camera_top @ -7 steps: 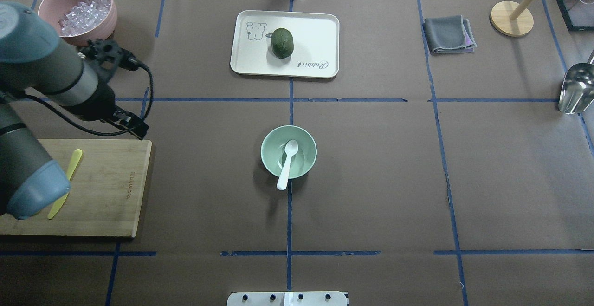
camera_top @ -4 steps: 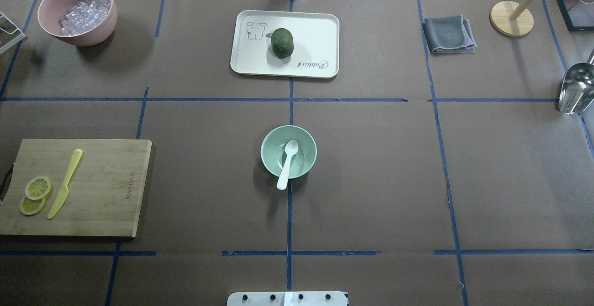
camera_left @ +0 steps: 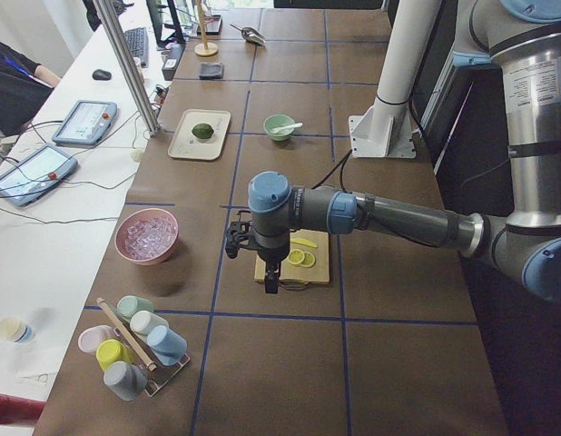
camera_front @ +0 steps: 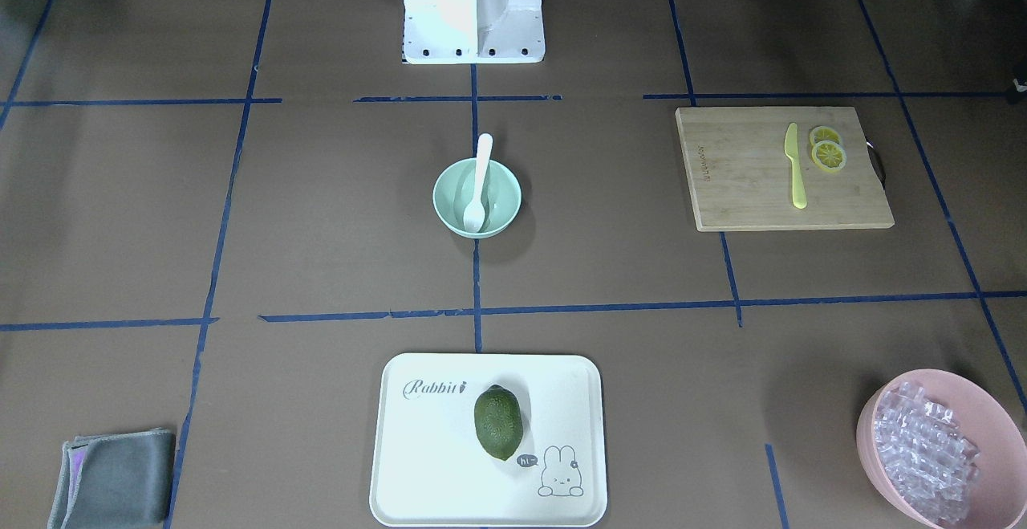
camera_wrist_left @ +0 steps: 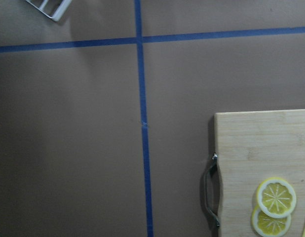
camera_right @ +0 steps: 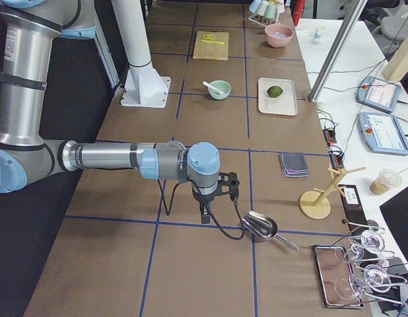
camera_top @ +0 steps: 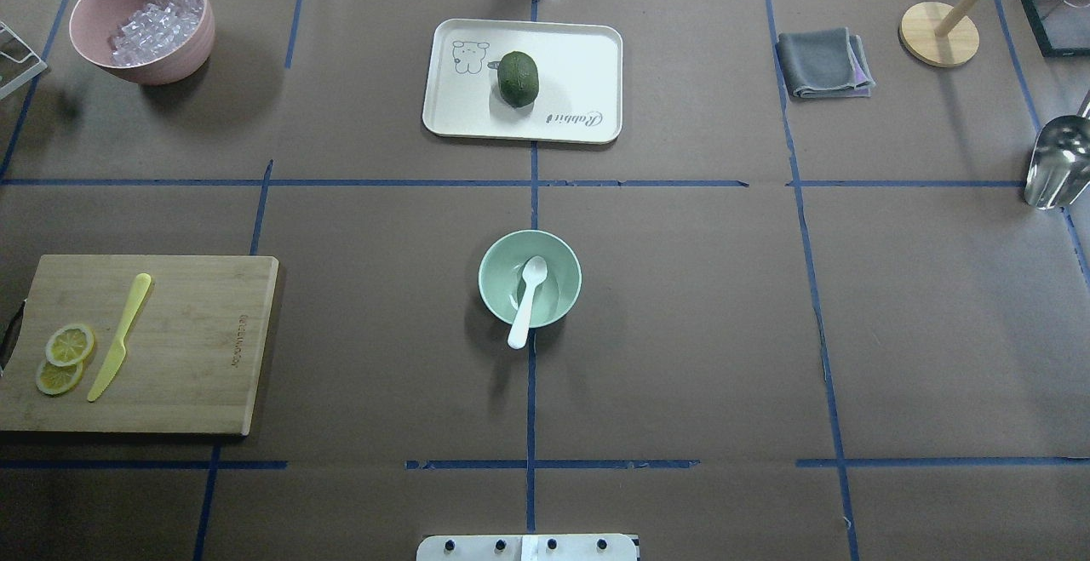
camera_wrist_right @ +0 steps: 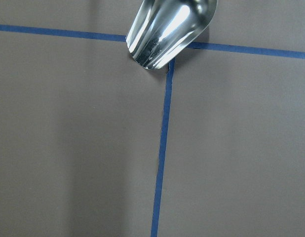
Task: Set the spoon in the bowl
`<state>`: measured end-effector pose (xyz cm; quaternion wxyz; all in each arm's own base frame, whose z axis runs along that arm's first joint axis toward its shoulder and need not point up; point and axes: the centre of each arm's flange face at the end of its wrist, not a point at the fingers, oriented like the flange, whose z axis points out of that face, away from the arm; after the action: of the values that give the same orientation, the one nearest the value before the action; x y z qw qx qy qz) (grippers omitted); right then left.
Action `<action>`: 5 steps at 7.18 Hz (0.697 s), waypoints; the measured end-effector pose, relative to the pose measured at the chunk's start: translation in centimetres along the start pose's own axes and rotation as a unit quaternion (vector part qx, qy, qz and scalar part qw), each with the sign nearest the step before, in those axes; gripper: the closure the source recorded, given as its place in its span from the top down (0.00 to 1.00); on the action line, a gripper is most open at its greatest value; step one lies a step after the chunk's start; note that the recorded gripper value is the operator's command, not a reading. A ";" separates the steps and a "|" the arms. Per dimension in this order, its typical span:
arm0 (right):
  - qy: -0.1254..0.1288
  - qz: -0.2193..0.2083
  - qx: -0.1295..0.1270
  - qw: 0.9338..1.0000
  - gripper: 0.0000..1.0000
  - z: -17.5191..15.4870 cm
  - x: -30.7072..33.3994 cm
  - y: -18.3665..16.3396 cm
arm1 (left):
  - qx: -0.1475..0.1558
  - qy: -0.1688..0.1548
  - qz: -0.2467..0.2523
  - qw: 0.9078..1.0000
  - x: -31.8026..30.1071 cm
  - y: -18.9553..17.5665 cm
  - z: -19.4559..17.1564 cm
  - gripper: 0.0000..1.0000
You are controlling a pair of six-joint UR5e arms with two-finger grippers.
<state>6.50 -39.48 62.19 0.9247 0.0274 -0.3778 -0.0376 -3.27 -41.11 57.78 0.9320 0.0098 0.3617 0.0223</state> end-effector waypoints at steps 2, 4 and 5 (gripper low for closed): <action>0.000 0.000 0.000 1.000 1.00 0.0 0.0 0.0 | 0.003 0.015 0.032 0.999 -0.6 0.6 -0.3 1.00; -0.001 0.000 0.000 1.000 1.00 0.0 0.0 0.0 | 0.003 0.023 0.039 0.999 -0.6 0.7 -0.3 1.00; -0.001 0.000 0.000 1.000 1.00 0.0 0.0 0.0 | 0.002 0.022 0.039 0.999 -0.7 0.6 -0.3 1.00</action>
<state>6.48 -39.48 62.17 0.9242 0.0276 -0.3791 -0.0377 -3.97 -40.50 58.04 0.9224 0.0256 0.3812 0.0576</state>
